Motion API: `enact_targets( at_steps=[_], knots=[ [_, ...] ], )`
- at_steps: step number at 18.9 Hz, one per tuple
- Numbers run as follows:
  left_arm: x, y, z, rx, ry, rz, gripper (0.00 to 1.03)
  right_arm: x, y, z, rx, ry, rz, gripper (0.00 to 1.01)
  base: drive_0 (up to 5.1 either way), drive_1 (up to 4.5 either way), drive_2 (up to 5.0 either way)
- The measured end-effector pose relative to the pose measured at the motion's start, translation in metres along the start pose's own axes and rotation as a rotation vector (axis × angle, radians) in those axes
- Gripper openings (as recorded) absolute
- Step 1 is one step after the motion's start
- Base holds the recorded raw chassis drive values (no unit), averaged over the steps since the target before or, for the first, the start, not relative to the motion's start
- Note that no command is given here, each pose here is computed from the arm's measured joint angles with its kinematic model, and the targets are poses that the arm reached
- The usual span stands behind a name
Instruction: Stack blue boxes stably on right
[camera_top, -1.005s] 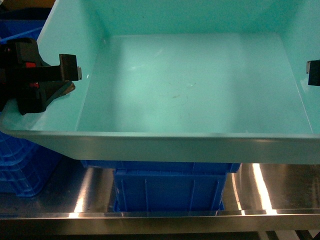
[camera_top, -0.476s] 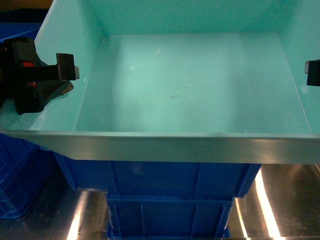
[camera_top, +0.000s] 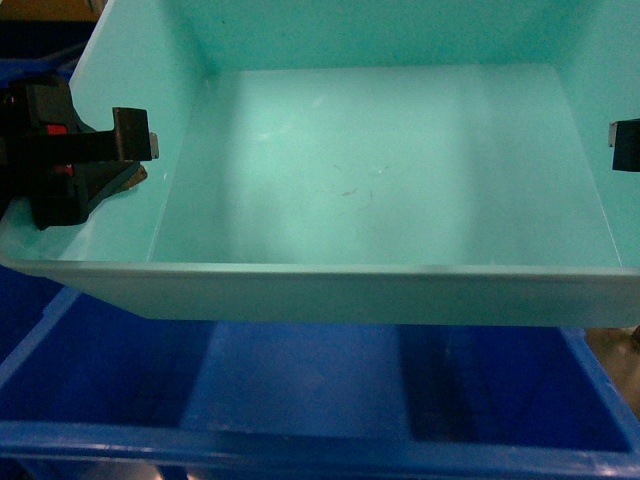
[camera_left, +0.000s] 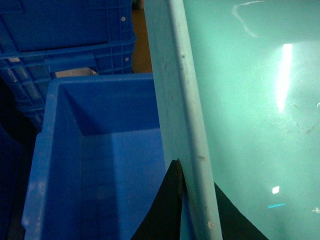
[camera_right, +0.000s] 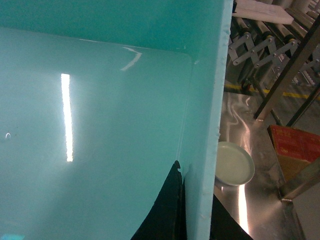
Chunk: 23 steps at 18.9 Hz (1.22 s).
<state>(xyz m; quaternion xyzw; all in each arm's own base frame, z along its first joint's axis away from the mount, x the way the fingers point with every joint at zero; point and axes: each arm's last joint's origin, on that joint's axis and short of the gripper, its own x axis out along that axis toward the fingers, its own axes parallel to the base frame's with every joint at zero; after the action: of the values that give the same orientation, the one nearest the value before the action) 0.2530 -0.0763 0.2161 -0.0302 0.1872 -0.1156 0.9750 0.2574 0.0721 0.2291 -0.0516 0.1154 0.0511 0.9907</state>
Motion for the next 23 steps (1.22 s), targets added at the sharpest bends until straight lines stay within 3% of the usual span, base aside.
enact_targets(
  at_steps=[11, 14, 21, 23],
  knots=[
    [0.000, 0.000, 0.000, 0.001, 0.002, 0.000, 0.05, 0.000, 0.000, 0.000, -0.001, 0.001, 0.000, 0.02, 0.0, 0.00, 0.0],
    [0.010, 0.006, -0.001, -0.003, 0.044, -0.006, 0.05, 0.004, 0.001, -0.005, 0.003, 0.025, 0.000, 0.02, 0.0, 0.00, 0.0],
    [0.046, 0.034, -0.015, 0.024, 0.174, 0.007, 0.05, 0.047, 0.017, -0.031, 0.045, 0.180, 0.017, 0.02, 0.0, 0.00, 0.0],
    [0.067, 0.052, -0.038, 0.036, 0.281, 0.001, 0.05, 0.063, 0.032, -0.061, 0.083, 0.282, 0.021, 0.02, 0.0, 0.00, 0.0]
  ],
)
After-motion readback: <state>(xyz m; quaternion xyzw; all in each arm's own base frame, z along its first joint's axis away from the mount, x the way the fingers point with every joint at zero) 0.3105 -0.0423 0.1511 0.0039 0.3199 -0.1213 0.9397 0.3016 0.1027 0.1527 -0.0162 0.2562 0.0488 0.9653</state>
